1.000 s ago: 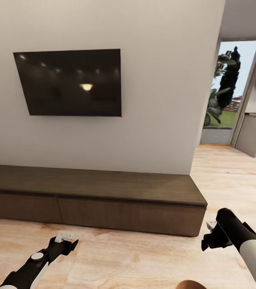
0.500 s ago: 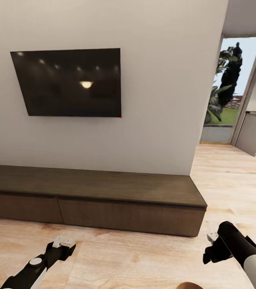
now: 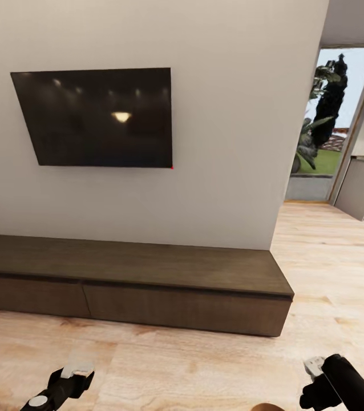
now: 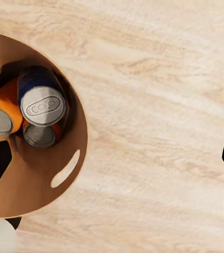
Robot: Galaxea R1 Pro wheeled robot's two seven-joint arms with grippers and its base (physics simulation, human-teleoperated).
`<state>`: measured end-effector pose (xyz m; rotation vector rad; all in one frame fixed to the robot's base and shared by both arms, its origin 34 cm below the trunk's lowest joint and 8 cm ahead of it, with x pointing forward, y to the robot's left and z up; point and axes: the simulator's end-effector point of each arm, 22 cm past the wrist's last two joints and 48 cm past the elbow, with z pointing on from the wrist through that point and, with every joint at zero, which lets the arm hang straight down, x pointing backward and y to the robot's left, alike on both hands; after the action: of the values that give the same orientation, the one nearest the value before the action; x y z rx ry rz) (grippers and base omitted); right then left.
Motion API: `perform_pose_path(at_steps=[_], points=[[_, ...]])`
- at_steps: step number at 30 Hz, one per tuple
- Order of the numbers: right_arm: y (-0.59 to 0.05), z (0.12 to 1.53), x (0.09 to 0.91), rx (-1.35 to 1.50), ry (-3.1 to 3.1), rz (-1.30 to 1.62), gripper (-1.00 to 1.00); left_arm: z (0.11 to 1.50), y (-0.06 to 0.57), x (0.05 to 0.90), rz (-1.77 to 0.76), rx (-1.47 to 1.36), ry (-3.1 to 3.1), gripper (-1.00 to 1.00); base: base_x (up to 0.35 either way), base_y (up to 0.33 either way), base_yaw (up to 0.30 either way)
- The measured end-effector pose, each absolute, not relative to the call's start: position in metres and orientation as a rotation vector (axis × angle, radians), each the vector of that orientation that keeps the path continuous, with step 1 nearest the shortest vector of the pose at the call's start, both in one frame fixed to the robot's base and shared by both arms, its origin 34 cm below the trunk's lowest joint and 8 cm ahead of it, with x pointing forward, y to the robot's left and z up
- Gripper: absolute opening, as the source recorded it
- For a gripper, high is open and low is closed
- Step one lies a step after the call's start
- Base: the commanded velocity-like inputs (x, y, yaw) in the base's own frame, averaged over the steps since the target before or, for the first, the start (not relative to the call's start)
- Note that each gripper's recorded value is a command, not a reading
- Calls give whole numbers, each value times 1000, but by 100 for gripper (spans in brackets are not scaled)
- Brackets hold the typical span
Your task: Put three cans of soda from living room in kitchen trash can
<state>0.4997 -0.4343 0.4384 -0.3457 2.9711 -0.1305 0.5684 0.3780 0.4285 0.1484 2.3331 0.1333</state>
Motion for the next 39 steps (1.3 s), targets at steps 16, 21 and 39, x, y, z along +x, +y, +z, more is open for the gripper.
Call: perform_pose_path(at_steps=[16, 21, 39], points=[[-437, 417, 453, -342, 2976, -105, 100, 404, 381, 481, 129, 157, 2481, 100, 0, 0, 0], [-438, 416, 442, -301, 2970, -110, 100, 409, 381, 473, 128, 160, 2494, 100, 0, 0, 0], [-424, 421, 389, -339, 2974, -58, 100, 426, 382, 436, 128, 165, 2565, 100, 0, 0, 0]])
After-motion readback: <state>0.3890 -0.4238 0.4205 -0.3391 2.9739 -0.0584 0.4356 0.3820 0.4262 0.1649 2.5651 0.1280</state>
